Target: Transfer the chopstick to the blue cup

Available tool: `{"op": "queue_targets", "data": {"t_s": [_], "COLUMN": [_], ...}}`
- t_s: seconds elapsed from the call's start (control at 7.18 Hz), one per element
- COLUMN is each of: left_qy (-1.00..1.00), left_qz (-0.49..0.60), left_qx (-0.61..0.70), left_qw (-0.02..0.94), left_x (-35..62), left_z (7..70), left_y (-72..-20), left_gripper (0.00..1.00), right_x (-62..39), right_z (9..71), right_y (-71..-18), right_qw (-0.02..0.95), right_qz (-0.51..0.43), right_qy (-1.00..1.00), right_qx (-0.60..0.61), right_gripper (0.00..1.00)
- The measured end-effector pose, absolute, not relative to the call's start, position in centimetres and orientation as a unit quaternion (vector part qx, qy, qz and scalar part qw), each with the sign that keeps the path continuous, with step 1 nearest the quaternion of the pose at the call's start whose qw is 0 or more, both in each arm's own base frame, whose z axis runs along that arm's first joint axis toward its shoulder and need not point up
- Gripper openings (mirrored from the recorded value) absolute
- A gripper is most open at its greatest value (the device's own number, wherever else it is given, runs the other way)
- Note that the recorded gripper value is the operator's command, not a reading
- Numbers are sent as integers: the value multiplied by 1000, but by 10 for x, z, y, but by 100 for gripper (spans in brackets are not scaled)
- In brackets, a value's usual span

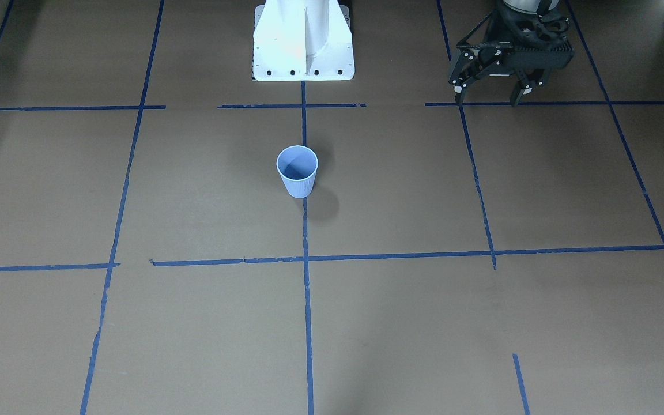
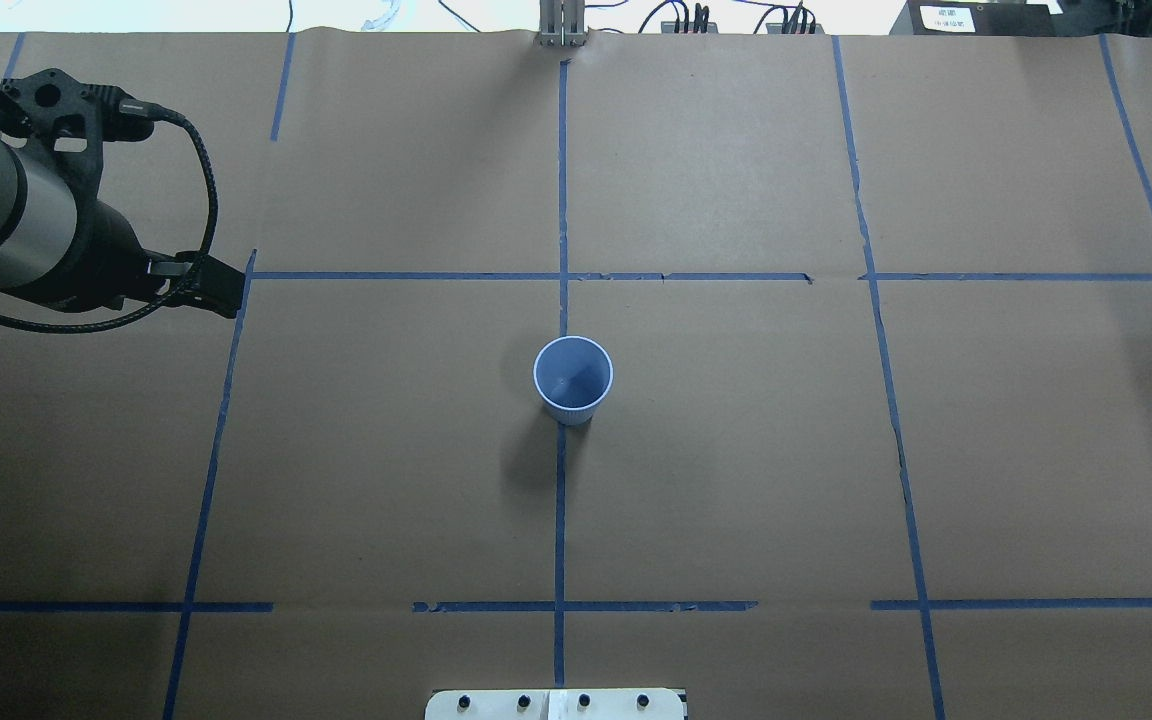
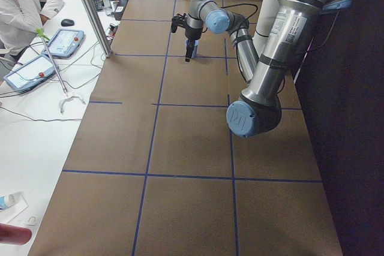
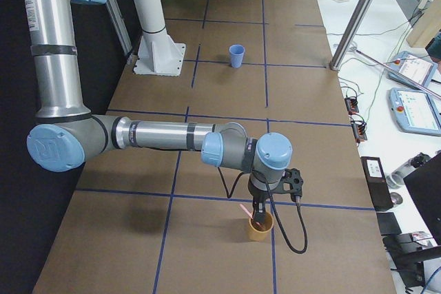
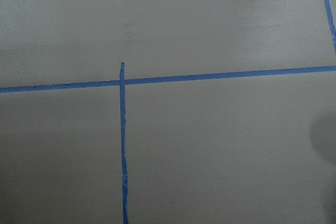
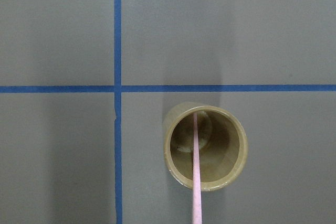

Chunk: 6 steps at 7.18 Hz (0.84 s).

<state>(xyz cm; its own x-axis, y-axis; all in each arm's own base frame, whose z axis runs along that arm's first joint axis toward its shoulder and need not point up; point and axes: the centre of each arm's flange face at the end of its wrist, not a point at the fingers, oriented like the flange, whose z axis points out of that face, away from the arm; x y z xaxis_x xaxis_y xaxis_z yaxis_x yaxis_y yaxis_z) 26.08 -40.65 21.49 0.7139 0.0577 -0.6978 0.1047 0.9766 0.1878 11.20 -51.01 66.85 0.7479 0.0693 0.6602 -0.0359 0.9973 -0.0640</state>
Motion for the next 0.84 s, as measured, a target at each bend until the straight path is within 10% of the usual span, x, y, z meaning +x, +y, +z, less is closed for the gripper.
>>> {"op": "queue_targets", "data": {"t_s": [0.28, 0.84], "left_qy": [378, 380], "left_qz": [-13, -17], "left_qx": [108, 105], "left_qw": [919, 919], "left_x": [260, 259], "left_z": [215, 214], "left_y": [-406, -405], "left_gripper": [100, 100], "right_x": [90, 70], "right_z": [686, 707], "right_y": [-511, -510], "right_qw": [932, 930], "right_qz": [28, 17], "right_qy": [-357, -357], "right_qx": [-53, -80], "right_gripper": [93, 21]}}
